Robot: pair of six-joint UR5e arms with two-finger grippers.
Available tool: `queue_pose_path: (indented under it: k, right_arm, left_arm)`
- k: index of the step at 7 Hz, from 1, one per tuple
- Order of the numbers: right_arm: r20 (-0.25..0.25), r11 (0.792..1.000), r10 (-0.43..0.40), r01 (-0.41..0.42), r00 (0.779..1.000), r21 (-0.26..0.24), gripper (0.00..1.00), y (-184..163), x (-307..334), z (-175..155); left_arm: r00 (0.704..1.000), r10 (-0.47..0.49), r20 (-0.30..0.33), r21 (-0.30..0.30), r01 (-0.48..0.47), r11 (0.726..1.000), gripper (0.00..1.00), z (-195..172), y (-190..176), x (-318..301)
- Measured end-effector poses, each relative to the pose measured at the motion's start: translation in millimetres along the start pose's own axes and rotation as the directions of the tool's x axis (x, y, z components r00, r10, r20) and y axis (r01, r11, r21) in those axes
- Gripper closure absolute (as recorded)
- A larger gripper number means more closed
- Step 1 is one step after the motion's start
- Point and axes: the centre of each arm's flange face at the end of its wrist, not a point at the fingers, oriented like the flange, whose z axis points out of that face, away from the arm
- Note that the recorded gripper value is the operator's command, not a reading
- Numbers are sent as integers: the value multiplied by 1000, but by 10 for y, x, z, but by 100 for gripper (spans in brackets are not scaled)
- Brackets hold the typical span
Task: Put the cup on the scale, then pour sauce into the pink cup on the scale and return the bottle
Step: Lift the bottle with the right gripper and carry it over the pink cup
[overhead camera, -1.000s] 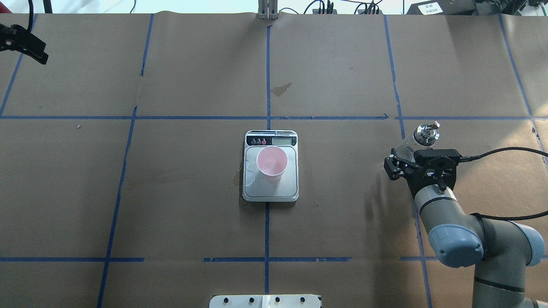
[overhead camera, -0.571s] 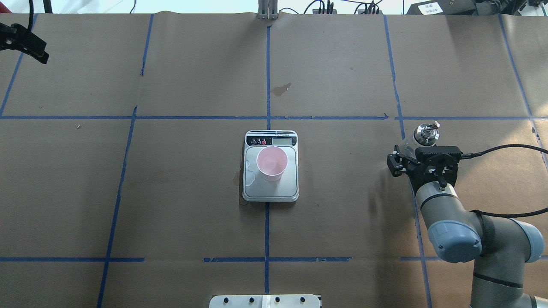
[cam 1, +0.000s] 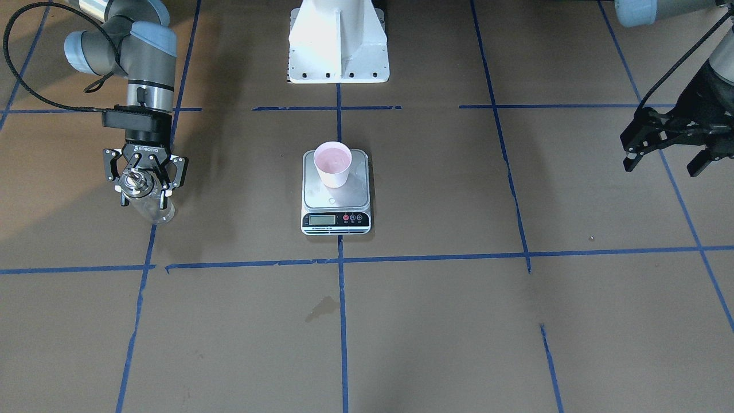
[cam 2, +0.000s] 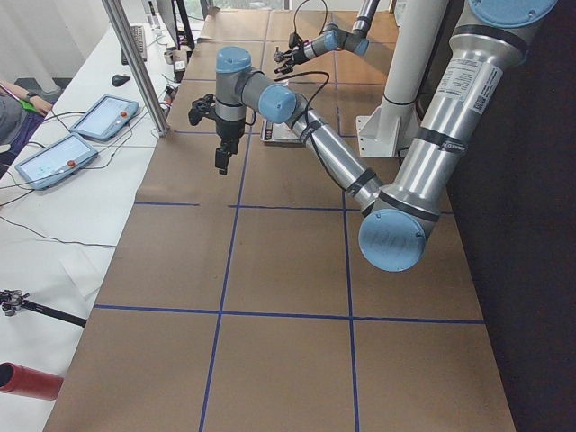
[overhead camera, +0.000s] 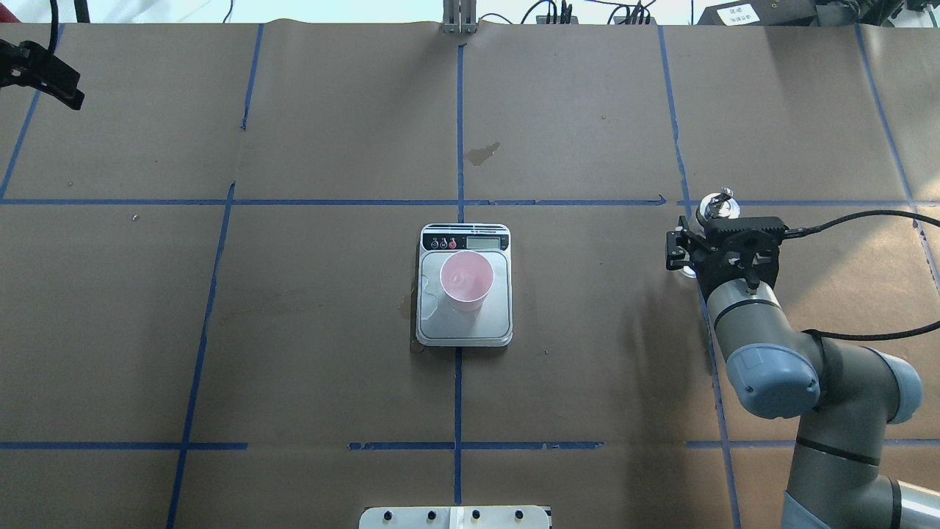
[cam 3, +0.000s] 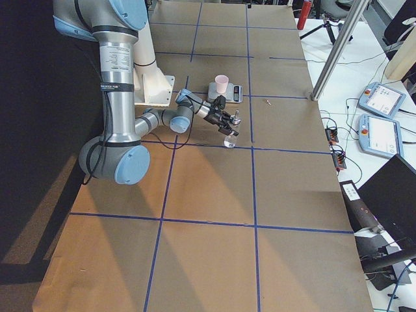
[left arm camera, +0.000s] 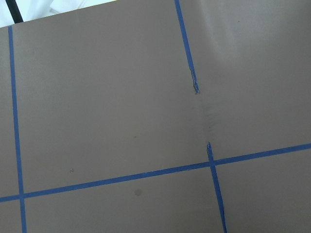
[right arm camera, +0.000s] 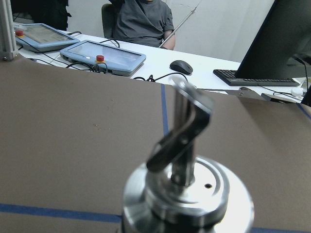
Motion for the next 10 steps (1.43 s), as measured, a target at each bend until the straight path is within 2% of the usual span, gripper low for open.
queue_pose_path:
  k: [2,4,5,6,7,8,9,10]
  right_arm:
    - [60,997,-75,76,995,-15,100,-407,-192,-136]
    - [128,984,-173,178,977,-31,100,-1086,-487,-247]
    - [152,971,-231,237,961,-18,100,-1256,-581,-307]
    - [150,941,-336,338,930,18,100,-1336,-630,-358]
    - [110,879,-477,472,872,74,100,-1311,-700,-437]
    - [47,798,-598,590,800,120,100,-1179,-824,-551]
    - [-25,715,-689,684,725,146,100,-1031,-951,-671]
    - [-84,643,-749,751,657,149,100,-881,-1091,-787]
  left_arm:
    - [1000,-2,1,-5,2,1000,0,19,18,-20]
    - [1000,-1,4,-9,1,1000,0,39,47,-72]
    - [1000,0,7,-13,1,1000,0,52,63,-108]
    - [1000,11,10,-21,-11,1000,0,87,81,-171]
    - [999,45,17,-32,-44,999,0,122,102,-307]
    - [995,95,30,-41,-94,995,0,134,151,-551]
    - [987,155,48,-55,-152,987,0,137,205,-918]
    - [974,214,68,-76,-209,975,0,150,249,-1392]
